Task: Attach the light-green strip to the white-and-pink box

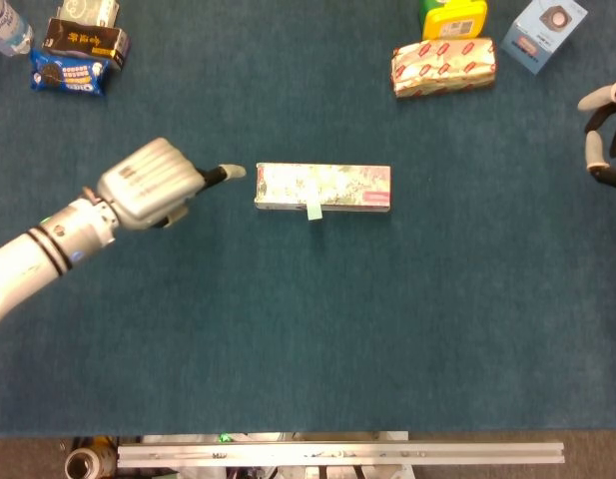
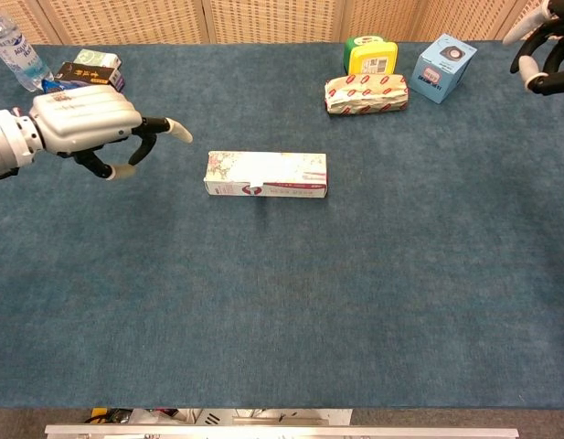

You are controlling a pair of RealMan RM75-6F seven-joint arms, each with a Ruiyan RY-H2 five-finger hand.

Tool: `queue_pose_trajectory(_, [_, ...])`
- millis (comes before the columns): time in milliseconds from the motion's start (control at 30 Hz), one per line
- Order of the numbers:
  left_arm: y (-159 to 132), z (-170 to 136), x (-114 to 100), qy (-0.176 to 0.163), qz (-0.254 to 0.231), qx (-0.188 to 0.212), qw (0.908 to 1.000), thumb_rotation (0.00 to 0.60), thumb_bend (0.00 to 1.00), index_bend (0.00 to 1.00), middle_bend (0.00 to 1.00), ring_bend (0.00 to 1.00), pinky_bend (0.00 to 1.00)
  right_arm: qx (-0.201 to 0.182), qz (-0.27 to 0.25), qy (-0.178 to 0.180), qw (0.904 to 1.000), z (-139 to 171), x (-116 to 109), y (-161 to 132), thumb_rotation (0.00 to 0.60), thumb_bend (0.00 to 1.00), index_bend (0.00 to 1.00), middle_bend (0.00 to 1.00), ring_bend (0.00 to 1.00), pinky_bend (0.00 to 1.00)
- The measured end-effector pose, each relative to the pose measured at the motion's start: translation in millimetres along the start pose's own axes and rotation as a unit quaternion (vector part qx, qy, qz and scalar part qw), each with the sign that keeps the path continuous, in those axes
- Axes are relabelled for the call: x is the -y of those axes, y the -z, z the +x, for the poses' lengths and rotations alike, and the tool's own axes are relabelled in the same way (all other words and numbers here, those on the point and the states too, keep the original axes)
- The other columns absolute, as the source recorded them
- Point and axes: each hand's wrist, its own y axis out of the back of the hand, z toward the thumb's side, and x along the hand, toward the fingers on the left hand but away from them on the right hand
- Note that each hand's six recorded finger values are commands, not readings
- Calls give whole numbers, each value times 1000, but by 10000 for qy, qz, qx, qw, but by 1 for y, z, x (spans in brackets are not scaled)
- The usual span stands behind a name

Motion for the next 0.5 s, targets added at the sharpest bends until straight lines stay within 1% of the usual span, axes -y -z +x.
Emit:
queue_pose_trajectory(100, [-5, 16, 1, 129, -1, 23, 9999, 600, 691, 144, 866, 979, 938, 43, -11, 6, 10000, -1, 0, 2, 600, 454, 409, 529, 631, 809])
queue_pose_trajectory(267, [-19, 39, -1, 216, 45, 134, 9997, 600, 692, 144, 865, 979, 938, 120, -38, 21, 9999, -3, -1, 8, 600, 454, 408, 529, 631, 809])
queue_pose_trajectory(500, [-28, 54, 0, 436, 37, 134, 9990, 600, 693, 144, 865, 979, 937, 206, -103, 55, 9997, -1, -3, 15, 600, 454, 409, 529, 631, 809])
